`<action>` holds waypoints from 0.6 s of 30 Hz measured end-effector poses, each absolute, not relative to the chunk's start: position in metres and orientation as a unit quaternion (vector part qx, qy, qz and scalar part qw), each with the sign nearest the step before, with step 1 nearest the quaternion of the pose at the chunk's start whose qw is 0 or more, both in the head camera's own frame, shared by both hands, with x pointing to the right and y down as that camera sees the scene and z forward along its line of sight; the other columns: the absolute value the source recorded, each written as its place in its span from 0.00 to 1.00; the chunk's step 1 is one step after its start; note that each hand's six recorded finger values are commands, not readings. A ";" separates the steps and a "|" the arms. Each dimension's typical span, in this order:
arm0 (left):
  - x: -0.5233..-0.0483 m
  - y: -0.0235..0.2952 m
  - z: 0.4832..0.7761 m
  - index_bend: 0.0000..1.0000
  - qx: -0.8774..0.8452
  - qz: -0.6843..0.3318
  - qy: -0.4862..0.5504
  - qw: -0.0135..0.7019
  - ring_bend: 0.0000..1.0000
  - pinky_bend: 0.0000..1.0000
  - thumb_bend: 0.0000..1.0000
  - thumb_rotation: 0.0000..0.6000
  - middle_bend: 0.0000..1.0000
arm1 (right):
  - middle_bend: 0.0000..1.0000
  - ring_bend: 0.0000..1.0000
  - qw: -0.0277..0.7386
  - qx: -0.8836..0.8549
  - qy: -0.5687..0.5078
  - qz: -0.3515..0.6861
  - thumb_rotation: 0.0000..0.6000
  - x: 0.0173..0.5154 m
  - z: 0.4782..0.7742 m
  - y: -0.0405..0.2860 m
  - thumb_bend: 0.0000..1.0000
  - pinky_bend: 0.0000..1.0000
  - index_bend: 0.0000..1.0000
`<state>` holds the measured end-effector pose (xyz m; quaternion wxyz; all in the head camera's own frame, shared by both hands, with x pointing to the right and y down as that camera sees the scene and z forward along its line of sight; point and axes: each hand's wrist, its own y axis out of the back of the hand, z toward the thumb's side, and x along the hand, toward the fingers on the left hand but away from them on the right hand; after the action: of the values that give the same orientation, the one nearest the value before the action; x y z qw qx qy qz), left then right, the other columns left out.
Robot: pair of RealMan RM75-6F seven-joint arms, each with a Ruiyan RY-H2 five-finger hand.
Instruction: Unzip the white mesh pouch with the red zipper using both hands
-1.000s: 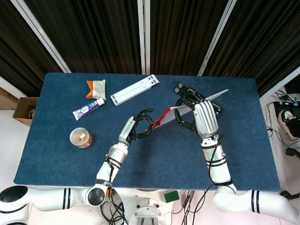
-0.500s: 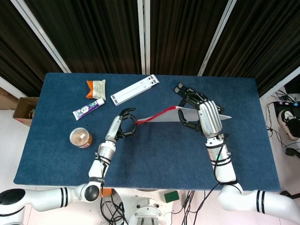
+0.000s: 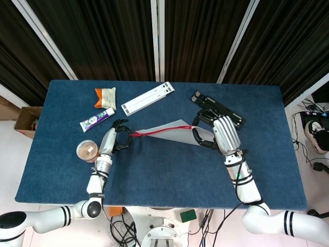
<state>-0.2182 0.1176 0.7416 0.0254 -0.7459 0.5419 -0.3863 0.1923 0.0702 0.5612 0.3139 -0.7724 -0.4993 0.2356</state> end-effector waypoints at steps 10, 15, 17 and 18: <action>-0.243 0.123 0.756 0.62 -0.727 -0.427 0.535 0.059 0.00 0.09 0.51 1.00 0.16 | 0.57 0.34 0.315 -0.774 -0.497 0.234 1.00 0.195 0.559 0.073 0.54 0.44 0.80; -0.255 0.126 0.760 0.63 -0.716 -0.439 0.538 0.064 0.00 0.09 0.51 1.00 0.16 | 0.57 0.34 0.317 -0.771 -0.499 0.237 1.00 0.200 0.557 0.074 0.54 0.44 0.80; -0.258 0.127 0.761 0.63 -0.714 -0.442 0.539 0.063 0.00 0.09 0.51 1.00 0.16 | 0.57 0.34 0.318 -0.771 -0.497 0.240 1.00 0.203 0.558 0.075 0.54 0.44 0.80; -0.258 0.128 0.761 0.62 -0.715 -0.442 0.538 0.063 0.00 0.09 0.51 1.00 0.16 | 0.57 0.34 0.319 -0.771 -0.495 0.243 1.00 0.203 0.558 0.075 0.54 0.44 0.80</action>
<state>-0.2582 0.1277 0.7613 0.0627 -0.7147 0.5383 -0.4421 0.2030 0.0754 0.5584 0.3191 -0.7708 -0.4950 0.2429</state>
